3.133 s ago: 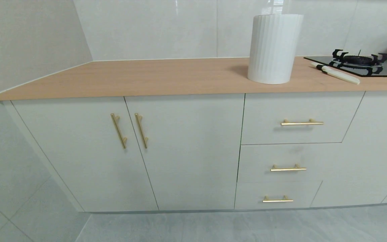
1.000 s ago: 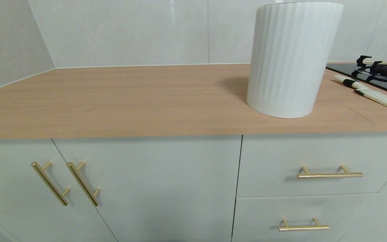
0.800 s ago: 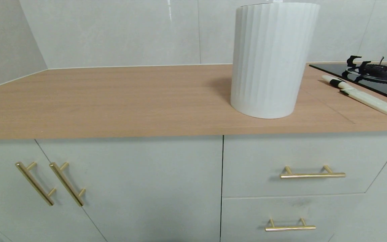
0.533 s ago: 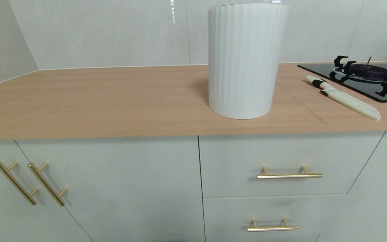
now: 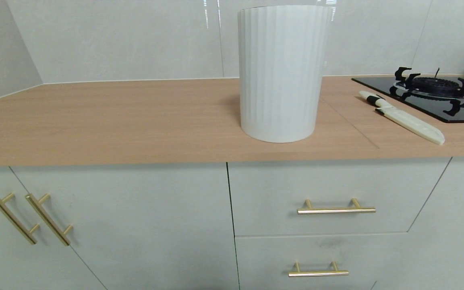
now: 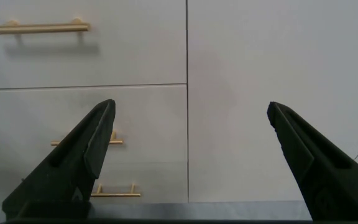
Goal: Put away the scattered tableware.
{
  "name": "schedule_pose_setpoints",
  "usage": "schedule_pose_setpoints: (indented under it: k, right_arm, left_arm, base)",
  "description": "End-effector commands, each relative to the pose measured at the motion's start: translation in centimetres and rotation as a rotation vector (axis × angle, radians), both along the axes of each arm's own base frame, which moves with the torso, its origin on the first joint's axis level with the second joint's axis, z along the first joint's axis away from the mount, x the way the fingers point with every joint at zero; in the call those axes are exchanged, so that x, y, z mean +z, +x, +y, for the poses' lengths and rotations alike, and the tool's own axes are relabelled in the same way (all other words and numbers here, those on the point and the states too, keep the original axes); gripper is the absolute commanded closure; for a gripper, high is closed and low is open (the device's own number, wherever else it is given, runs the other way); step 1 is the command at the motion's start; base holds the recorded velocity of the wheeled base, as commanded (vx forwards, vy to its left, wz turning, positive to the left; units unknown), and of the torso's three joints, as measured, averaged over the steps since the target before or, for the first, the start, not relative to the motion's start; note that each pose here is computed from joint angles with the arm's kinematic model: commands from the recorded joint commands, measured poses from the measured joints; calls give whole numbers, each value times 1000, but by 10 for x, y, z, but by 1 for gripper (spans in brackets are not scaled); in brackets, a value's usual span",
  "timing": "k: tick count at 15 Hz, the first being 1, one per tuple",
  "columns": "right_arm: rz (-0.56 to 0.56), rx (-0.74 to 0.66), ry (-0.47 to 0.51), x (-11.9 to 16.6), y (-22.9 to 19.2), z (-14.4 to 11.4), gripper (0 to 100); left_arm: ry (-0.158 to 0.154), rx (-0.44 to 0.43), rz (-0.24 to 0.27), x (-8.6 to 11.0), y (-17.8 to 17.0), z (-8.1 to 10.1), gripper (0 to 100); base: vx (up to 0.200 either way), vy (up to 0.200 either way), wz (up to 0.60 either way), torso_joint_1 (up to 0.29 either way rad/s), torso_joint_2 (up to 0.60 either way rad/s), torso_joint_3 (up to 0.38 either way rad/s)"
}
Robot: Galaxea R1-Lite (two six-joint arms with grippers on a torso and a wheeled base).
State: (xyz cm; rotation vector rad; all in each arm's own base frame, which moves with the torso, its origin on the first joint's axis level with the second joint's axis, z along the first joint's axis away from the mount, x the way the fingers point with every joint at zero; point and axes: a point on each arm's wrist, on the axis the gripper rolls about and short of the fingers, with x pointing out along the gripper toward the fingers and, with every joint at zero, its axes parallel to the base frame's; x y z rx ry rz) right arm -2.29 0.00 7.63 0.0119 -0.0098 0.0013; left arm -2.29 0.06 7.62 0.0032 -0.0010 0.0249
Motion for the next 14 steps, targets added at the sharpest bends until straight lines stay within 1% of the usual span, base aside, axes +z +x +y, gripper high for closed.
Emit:
schedule_pose_setpoints:
  k: [1, 4, 8, 14]
  right_arm:
    - [1, 0, 0, 0, 0, 0, 0]
    - [2, 0, 0, 0, 0, 0, 0]
    - [2, 0, 0, 0, 0, 0, 0]
    - [2, 0, 0, 0, 0, 0, 0]
  left_arm:
    - [0, 1, 0, 0, 0, 0, 0]
    - [0, 1, 0, 0, 0, 0, 0]
    - [0, 1, 0, 0, 0, 0, 0]
    - [0, 1, 1, 0, 0, 0, 0]
  base:
    - [0, 0, 0, 0, 0, 0]
    - [0, 0, 0, 4, -22, -11]
    - [0, 0, 0, 80, -259, -251]
    - [0, 0, 0, 178, -517, -293]
